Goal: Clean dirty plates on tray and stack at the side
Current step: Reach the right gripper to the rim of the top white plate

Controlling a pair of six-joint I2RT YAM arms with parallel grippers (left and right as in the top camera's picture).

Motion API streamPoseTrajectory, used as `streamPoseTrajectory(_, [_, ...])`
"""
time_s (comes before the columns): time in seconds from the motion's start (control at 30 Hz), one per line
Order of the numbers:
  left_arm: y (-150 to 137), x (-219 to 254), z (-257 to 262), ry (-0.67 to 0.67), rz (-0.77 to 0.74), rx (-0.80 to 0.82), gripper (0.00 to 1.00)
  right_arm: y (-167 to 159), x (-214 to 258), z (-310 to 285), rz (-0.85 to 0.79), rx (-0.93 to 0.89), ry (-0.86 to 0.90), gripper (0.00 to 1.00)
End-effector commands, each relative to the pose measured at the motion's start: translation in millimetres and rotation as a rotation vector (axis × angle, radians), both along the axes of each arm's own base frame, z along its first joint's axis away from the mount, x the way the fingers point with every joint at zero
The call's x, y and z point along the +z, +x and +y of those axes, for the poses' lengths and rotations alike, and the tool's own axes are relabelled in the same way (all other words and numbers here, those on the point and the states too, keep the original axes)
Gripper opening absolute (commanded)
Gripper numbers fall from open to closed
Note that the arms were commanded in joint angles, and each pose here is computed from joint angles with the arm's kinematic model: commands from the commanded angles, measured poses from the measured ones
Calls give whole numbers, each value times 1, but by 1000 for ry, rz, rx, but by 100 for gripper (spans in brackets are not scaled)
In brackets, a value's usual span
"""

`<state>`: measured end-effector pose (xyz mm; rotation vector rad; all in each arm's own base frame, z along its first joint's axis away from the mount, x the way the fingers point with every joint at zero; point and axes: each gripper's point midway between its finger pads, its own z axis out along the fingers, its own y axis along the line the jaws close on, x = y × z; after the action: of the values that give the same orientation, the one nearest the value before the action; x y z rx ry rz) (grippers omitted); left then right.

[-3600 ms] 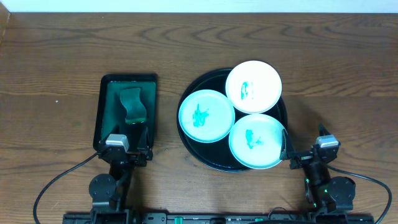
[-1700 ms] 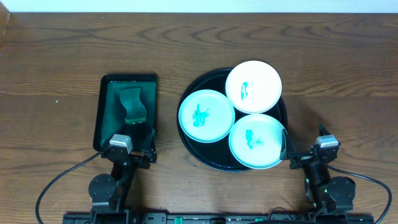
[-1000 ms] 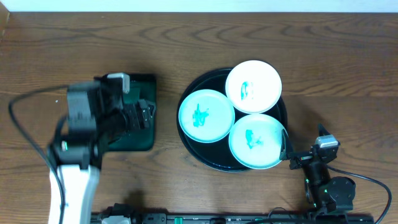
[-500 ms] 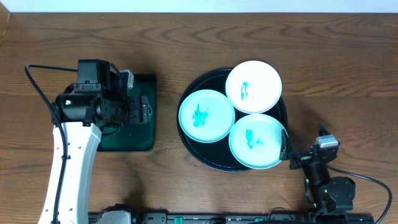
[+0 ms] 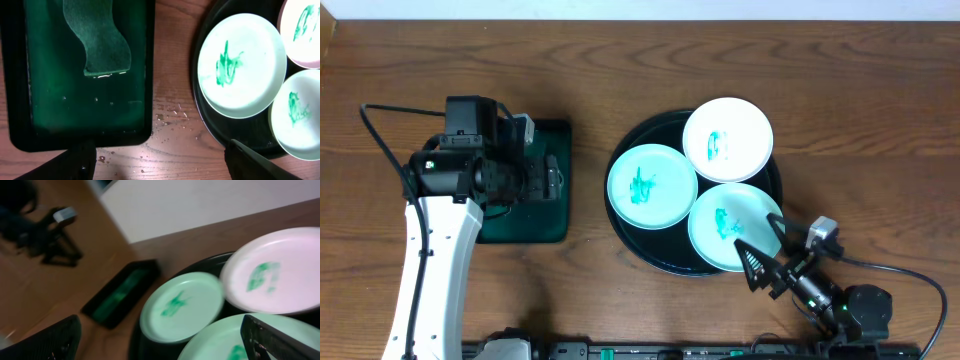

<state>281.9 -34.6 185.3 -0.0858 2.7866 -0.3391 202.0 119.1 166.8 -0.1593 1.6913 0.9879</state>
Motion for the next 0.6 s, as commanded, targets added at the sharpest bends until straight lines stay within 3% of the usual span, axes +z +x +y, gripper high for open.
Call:
streamPoseTrajectory(0.0, [2,5,1,11,-17,-15,83,-23,35,17,-78,150,-9,99])
streamPoseTrajectory(0.1, [2,5,1,11,-16,-15,83,-26,62,18,-146,164,-60,99])
streamPoseTrajectory(0.23, [2,5,1,11,-17,-15,83,-17,81,18,-96,174,-156,99])
streamPoseTrajectory(0.57, [2,5,1,10,-15,-11,83,45,59,6,455,182,-449,99])
